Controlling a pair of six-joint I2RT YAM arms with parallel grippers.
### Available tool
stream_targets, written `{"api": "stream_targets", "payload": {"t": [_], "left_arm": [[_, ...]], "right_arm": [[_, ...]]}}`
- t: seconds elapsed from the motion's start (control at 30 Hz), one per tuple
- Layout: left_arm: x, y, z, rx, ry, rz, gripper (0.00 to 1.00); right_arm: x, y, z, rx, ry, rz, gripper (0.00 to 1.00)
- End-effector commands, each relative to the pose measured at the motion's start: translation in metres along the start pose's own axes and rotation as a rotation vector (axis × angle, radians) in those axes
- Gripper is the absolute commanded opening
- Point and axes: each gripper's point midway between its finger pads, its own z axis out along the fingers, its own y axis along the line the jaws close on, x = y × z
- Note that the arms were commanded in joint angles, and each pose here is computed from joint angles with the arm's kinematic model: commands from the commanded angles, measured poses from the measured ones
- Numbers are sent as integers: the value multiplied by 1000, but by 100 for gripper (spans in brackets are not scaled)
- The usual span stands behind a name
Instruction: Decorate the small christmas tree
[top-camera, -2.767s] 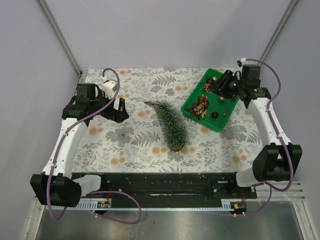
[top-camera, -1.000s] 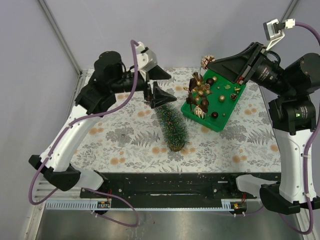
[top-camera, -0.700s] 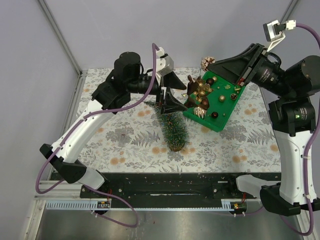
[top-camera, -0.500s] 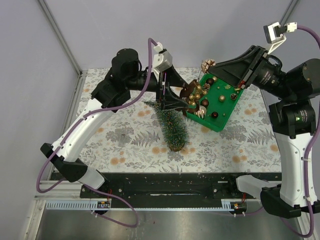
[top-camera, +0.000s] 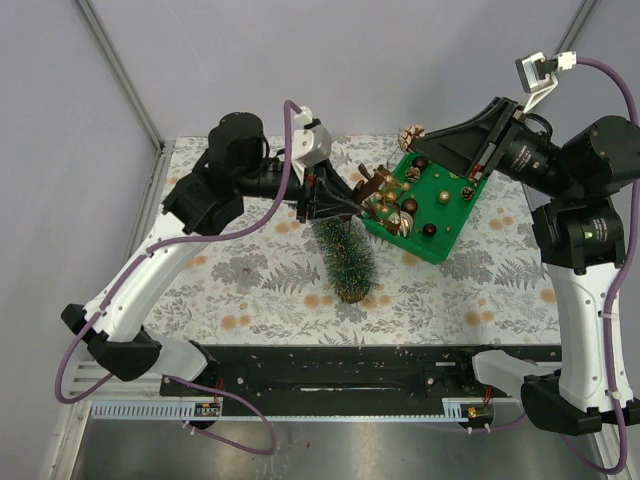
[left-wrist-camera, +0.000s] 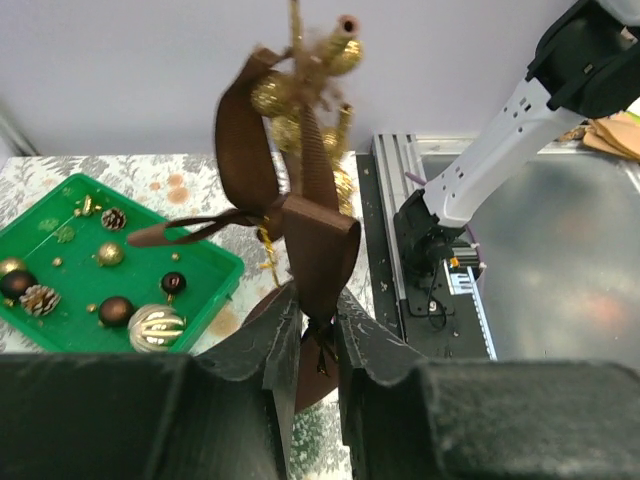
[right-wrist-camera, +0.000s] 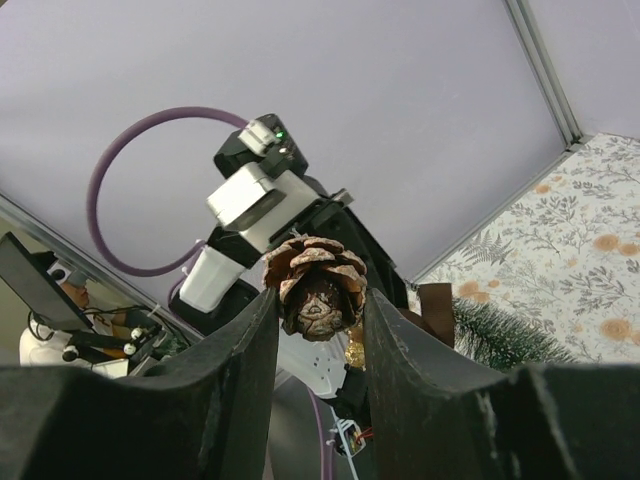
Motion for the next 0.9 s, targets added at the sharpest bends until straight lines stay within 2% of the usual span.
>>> {"api": "stream_targets", "payload": {"t": [0.0,0.17,0.4,0.77,0.87], "left_arm": [[-15,-19,-28,-85,-8,146,23],[-3,-32,-44,-130,16,160,23],[13,-43,-49,-142,33,120,14],[49,-29,-50,-269,107,76,1],[56,-22,-55,-331,103,78,0]], "right_arm": [[3,1,-2,1,-8,-44,31],[10,-17,-3,49,-7,-39,32],[20,-37,-3,95,7,-24,32],[35,-64,-5,157,18,-26,33],[35,-73,1,141,12,-14,33]]}}
